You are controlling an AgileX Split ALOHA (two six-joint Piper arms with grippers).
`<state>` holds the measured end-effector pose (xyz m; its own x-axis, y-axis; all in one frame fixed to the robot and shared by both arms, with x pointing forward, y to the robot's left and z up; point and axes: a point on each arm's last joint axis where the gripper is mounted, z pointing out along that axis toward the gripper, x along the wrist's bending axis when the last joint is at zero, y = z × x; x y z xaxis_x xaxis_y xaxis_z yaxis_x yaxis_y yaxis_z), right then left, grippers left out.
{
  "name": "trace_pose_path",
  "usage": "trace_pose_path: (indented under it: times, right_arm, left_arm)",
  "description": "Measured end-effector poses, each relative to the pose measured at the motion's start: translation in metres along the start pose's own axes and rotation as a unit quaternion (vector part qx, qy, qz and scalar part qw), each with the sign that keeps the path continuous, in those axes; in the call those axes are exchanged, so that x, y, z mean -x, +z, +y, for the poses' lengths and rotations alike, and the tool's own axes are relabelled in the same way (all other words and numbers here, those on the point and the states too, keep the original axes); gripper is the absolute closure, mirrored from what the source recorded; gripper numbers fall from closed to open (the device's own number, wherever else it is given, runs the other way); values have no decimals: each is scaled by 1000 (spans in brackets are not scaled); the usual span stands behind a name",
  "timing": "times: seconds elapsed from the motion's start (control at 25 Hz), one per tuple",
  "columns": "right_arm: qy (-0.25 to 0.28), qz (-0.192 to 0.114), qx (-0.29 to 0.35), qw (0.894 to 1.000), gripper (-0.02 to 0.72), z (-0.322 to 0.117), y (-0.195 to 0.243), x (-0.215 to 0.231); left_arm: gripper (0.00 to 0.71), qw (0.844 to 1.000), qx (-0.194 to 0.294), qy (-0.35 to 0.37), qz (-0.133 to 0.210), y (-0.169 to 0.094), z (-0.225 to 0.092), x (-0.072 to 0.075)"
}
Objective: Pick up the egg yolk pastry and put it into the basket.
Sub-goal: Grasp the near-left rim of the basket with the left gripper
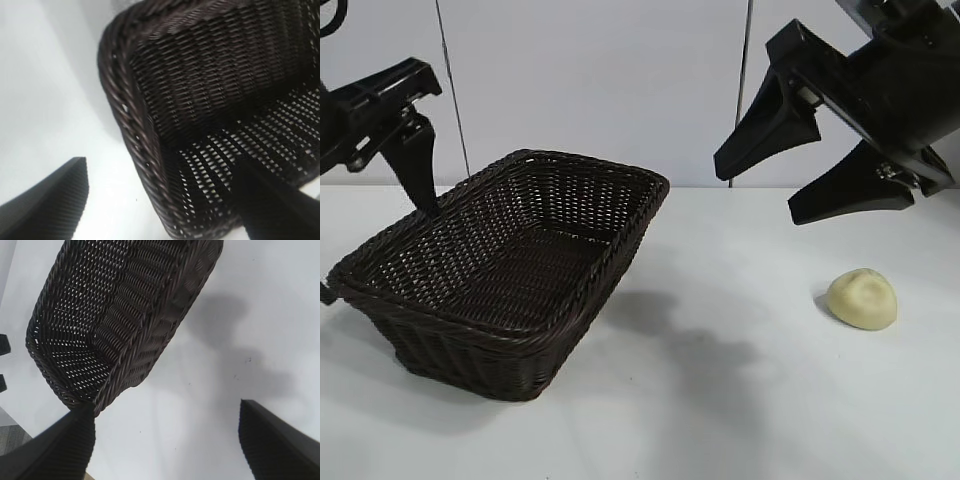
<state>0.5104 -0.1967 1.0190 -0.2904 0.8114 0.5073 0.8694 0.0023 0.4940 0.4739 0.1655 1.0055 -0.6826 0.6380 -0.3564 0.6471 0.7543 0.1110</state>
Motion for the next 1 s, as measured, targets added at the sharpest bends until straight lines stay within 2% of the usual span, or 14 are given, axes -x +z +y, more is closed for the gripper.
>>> trace_pose_path:
  times: [0.12,0.36,0.56,0.76,0.84,1.0]
  right_arm:
    - [0,0,0,1000,136,0,0,0]
    - [0,0,0,1000,136,0,0,0]
    - [0,0,0,1000,136,0,0,0]
    - [0,0,0,1000,136,0,0,0]
    - [0,0,0,1000,136,0,0,0]
    - [0,0,0,1000,136,0,0,0]
  left_arm:
    - [139,1000,1,-5,-11,10,-2,-5]
    - [139,1000,-9,-14,-10,38,-4,-1]
    - [139,1000,-16,-12,21,65,-5,-3]
    - [140,1000,-17,-12,23,84,-6,-2]
    - [176,1000,-17,-12,22,84,-6,-2]
    - [408,999,-19,-15,22,84,-7,-2]
